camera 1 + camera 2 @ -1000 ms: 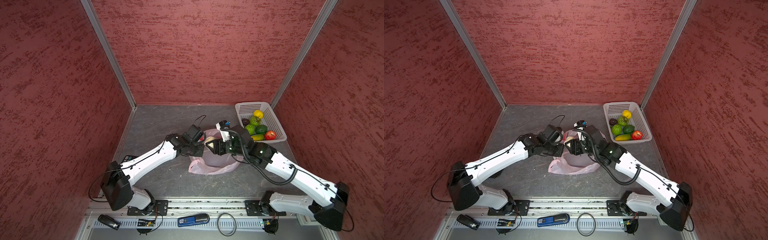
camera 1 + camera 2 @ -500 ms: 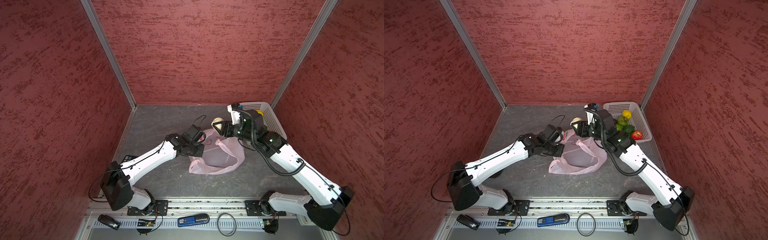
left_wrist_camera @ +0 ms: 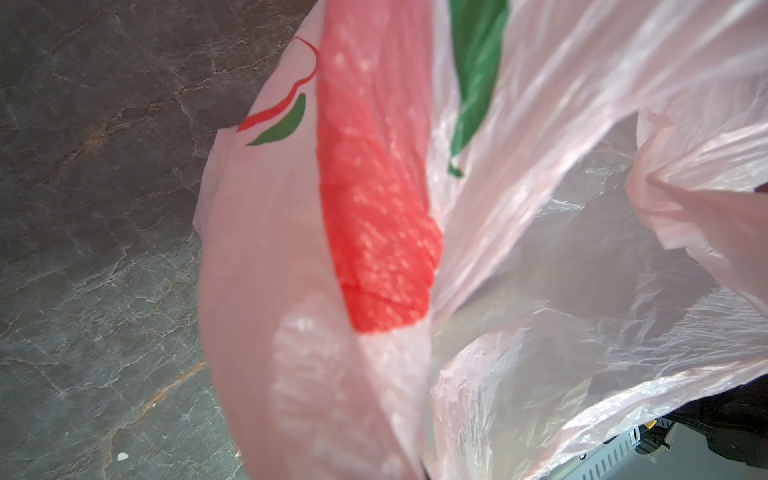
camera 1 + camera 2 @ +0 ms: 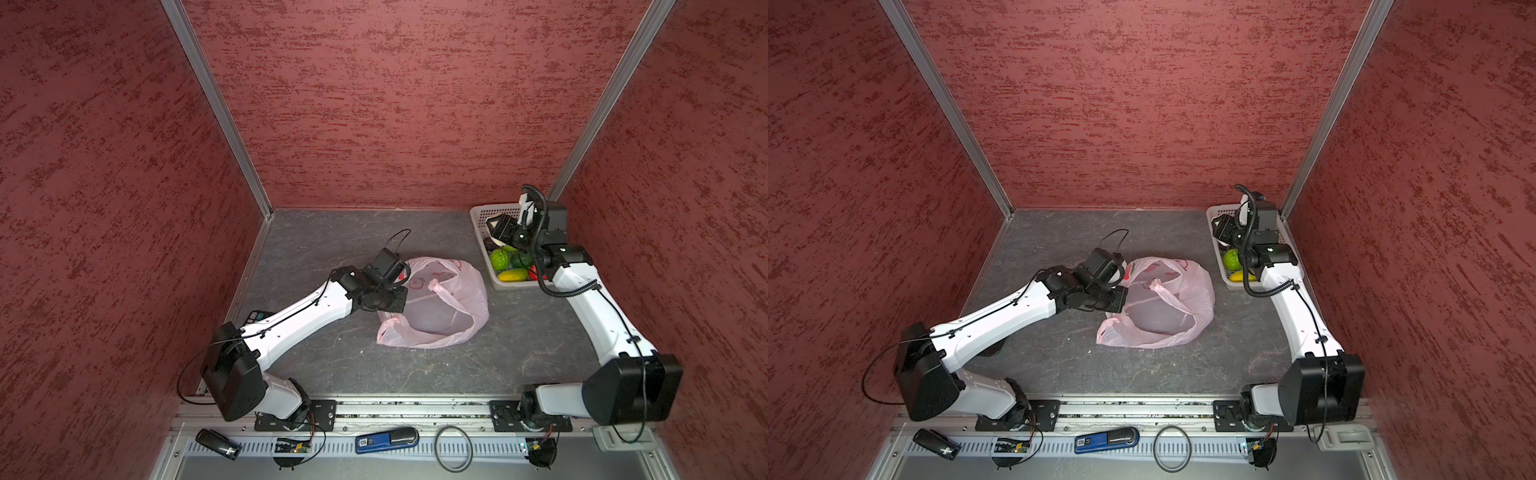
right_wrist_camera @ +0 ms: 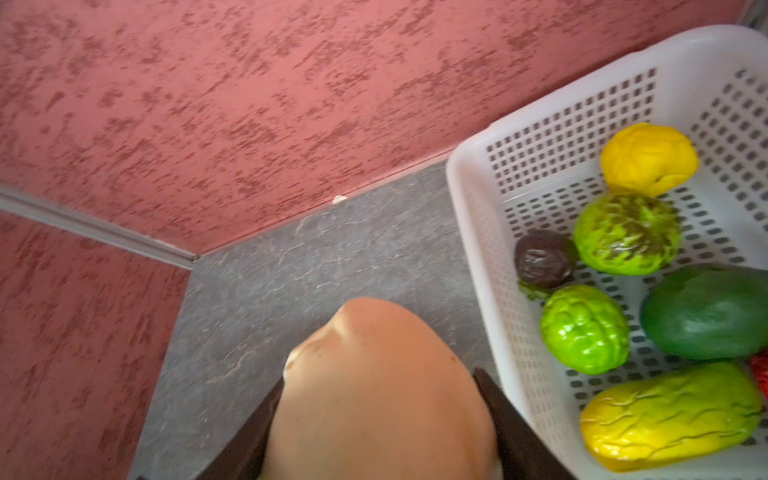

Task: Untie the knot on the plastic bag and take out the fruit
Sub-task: 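Lower the pear into the basket and open the right gripper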

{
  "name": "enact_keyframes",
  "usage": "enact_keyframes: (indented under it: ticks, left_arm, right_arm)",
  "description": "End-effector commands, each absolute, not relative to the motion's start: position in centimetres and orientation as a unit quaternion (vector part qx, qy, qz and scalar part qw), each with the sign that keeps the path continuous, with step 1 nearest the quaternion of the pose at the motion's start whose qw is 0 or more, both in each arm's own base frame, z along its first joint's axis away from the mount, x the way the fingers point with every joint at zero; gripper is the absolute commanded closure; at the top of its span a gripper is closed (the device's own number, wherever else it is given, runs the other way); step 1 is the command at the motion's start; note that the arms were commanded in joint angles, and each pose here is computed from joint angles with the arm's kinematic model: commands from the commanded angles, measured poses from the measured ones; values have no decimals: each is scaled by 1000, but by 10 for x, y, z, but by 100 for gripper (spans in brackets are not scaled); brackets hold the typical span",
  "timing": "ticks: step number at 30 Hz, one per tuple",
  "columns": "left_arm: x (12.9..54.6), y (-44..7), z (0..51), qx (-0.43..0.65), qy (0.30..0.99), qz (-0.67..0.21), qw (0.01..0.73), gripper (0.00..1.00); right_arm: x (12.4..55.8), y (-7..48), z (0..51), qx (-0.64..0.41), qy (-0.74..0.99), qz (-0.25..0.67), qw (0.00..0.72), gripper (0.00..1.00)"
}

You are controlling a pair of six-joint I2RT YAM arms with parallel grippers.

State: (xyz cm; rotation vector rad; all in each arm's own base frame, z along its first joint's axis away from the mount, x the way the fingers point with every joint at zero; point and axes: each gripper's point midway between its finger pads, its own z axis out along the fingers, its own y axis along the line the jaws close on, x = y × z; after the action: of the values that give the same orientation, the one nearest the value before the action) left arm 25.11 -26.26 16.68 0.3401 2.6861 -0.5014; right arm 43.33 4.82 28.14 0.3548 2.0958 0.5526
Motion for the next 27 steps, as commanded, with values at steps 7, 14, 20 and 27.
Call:
enact_keyframes:
  ticks: [7,14,20,27]
  left_arm:
    - [260,-258,175,112,953,-186,213,100]
    - [263,-256,175,106,951,-189,219,100]
    - [261,-253,171,102,952,-191,216,100]
    - [264,-254,171,100,951,-194,220,100]
  right_arm:
    - [495,-41,229,209,848,142,466,51]
    - [515,-97,190,254,853,83,448,50]
    - [525,-121,166,271,861,60,427,39]
    - [524,-125,170,277,860,50,426,17]
